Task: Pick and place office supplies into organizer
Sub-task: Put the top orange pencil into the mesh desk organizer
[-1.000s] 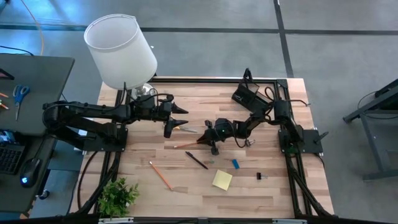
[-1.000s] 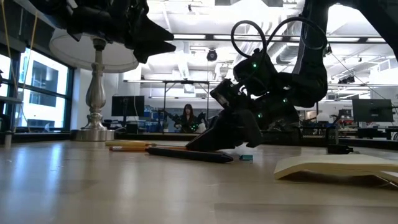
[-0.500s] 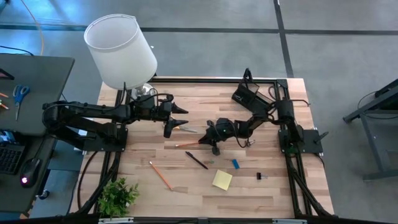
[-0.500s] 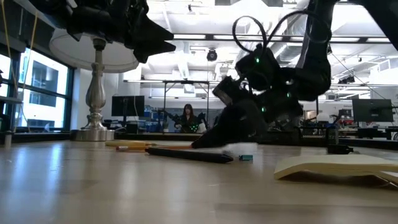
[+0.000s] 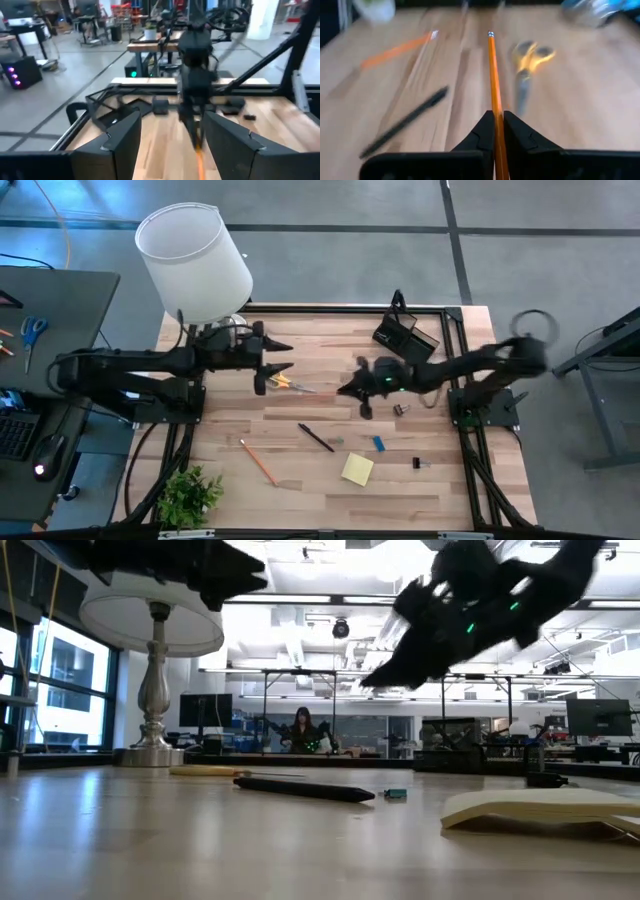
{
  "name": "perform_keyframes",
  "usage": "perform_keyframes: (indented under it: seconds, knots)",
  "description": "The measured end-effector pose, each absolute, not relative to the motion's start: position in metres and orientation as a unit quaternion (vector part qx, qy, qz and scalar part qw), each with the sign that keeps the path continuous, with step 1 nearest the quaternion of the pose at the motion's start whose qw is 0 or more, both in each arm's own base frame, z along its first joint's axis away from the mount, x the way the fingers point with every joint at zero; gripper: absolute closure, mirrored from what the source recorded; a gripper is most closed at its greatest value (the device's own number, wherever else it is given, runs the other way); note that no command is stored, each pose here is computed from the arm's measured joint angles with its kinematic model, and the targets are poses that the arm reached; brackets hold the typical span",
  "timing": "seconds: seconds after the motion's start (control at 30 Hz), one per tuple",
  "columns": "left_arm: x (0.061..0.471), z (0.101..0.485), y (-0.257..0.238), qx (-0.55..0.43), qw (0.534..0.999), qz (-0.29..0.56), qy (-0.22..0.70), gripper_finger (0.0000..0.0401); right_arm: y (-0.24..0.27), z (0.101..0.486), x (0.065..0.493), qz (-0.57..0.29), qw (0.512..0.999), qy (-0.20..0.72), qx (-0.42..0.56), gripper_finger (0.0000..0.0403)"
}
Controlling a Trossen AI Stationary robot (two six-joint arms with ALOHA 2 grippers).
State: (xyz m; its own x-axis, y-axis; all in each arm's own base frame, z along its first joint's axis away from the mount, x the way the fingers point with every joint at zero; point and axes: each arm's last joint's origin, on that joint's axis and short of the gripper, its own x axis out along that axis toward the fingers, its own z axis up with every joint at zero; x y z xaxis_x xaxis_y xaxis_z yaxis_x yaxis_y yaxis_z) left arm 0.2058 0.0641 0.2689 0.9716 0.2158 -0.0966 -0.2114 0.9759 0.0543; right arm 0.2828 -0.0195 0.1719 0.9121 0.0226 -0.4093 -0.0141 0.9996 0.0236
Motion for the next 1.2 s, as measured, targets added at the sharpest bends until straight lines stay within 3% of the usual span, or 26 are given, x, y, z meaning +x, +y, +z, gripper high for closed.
perform_keyframes:
  seconds: [0.23,0.47,0.63,0.87,1.2]
  knots:
    - [0.209,0.267,0.063,0.008,0.996,0.074,0.049,0.0197,-0.020,0.223,0.226,-0.080,0.994,0.071,0.003,0.0398]
    - [0.223,0.266,0.068,0.000,0.996,0.088,0.005,0.0197,-0.015,0.247,0.200,-0.069,0.997,-0.036,0.000,0.0398]
    - [0.244,0.258,0.076,-0.016,0.994,0.094,-0.052,0.0197,-0.008,0.258,0.202,-0.041,0.994,-0.102,-0.014,0.0398]
    - [0.261,0.254,0.080,-0.036,0.981,0.068,-0.175,0.0197,-0.005,0.251,0.215,-0.041,0.992,-0.118,-0.024,0.0398]
    - [0.271,0.240,0.077,-0.050,0.984,0.034,-0.170,0.0197,-0.013,0.227,0.243,-0.055,0.989,-0.135,-0.019,0.0397]
